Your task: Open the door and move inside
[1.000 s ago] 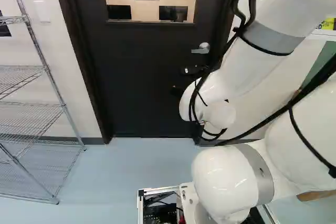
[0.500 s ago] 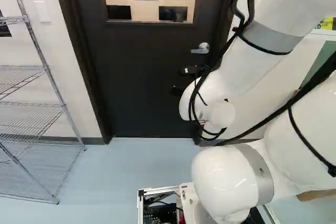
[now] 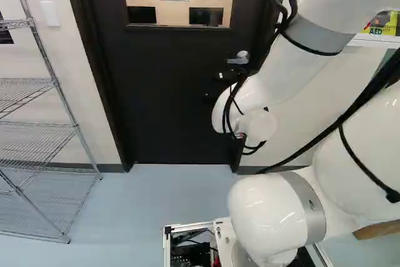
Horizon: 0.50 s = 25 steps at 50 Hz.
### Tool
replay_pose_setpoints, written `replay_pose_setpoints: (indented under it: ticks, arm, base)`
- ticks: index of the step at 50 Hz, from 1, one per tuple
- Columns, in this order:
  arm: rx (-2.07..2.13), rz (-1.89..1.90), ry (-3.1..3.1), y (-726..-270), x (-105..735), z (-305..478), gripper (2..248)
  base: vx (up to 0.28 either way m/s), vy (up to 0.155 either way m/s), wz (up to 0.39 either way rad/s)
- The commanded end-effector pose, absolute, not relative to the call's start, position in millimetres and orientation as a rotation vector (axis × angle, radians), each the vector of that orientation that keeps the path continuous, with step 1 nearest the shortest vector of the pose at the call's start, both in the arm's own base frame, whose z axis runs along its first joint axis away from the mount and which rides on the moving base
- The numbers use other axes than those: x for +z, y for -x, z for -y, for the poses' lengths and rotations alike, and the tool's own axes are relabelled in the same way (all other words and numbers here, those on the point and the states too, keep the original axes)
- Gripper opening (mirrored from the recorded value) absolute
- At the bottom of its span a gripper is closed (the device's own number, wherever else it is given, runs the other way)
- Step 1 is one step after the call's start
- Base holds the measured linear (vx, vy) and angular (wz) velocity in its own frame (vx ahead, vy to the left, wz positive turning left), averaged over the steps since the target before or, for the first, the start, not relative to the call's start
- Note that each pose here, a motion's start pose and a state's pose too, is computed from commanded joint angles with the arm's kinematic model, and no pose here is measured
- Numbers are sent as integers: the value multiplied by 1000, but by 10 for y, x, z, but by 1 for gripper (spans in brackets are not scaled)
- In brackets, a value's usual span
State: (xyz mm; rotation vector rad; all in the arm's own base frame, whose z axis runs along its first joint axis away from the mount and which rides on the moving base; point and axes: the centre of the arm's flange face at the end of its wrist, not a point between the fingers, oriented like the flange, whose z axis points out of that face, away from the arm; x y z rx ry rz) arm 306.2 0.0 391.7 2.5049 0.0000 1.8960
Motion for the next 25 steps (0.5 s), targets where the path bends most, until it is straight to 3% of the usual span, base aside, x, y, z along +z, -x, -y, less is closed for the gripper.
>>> replay_pose_setpoints:
  ticks: [25]
  arm:
    - [1966,0,-2450,-3450,4190,0,247]
  base:
    - [0,0,0]
